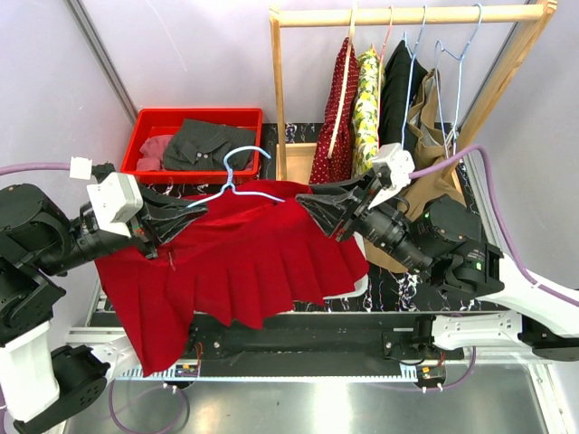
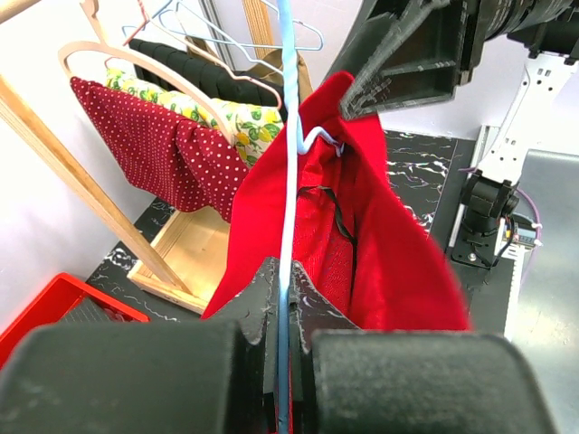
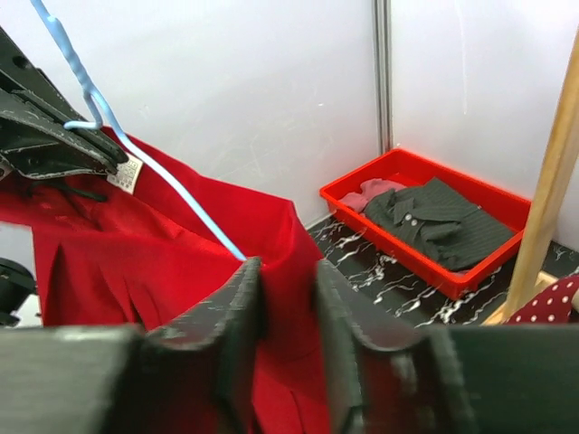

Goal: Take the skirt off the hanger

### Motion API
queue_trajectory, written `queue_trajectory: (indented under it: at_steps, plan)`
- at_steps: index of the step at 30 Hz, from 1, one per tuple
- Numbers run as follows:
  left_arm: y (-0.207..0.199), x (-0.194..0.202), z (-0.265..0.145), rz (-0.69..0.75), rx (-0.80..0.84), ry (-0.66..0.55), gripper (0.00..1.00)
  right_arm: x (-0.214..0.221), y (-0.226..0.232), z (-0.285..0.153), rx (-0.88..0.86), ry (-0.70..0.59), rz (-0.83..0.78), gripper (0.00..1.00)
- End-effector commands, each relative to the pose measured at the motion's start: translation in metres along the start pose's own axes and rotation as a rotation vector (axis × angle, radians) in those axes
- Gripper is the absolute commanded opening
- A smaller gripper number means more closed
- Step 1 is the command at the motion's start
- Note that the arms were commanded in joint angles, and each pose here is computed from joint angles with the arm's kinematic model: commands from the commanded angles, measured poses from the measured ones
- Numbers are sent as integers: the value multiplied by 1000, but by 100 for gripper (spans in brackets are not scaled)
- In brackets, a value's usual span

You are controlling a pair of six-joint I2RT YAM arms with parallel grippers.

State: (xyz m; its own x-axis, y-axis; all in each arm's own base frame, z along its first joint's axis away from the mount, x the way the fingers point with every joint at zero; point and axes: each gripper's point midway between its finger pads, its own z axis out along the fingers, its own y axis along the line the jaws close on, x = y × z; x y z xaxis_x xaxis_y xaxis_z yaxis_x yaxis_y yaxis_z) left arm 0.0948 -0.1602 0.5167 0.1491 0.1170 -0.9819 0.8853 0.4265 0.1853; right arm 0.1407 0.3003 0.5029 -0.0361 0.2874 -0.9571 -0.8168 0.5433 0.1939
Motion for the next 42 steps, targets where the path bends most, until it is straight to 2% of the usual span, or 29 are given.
queue_trajectory:
  at_steps: [1,6,9,11,12,13,15,16,19,25,26,27,28,29,30,31,32,33,36,42]
  plan:
    - [12,-39,-5,73,-66,-143,0,-12,-6,-3,37,-49,32,26]
    - [16,-36,-2,57,-85,-136,0,-16,-7,-2,43,-63,31,16]
    - [29,-22,10,8,-127,-105,0,-32,-1,3,26,-89,12,17]
    - [37,-1,29,-33,-130,-48,0,-62,7,4,-12,-141,8,17]
    - [40,7,37,-55,-128,-26,0,-61,13,13,-24,-125,-3,17]
    - [42,18,45,-77,-121,3,0,-86,20,12,-57,-167,8,17]
    - [46,29,60,-117,-106,40,0,-80,32,28,-90,-126,-8,17]
    - [46,29,66,-120,-94,36,0,-96,42,27,-133,-150,9,17]
    - [44,20,84,-126,-55,22,0,-81,60,44,-193,-102,24,16]
    - [42,-19,85,-108,-34,-68,0,-50,52,53,-144,-38,20,14]
    - [45,-24,81,-84,-54,-80,0,-58,46,45,-127,-54,20,18]
    - [46,-33,74,-63,-68,-103,0,-59,41,39,-112,-58,18,30]
    - [45,-39,63,-42,-84,-122,0,-50,32,36,-70,-43,4,55]
    - [48,-41,56,-18,-115,-128,0,-64,22,20,-48,-79,9,61]
    - [48,-42,50,-6,-130,-130,0,-65,8,13,13,-88,11,64]
    - [46,-44,38,5,-145,-143,0,-51,-1,10,49,-66,-3,72]
    - [45,-44,32,13,-152,-147,0,-62,-10,-6,72,-105,13,77]
    - [45,-40,31,10,-157,-139,0,-47,-20,-9,117,-86,4,79]
    - [40,-36,25,-1,-148,-137,0,-39,-29,-20,141,-86,17,80]
    - [42,-35,33,-20,-133,-128,0,-27,-13,-5,82,-49,36,86]
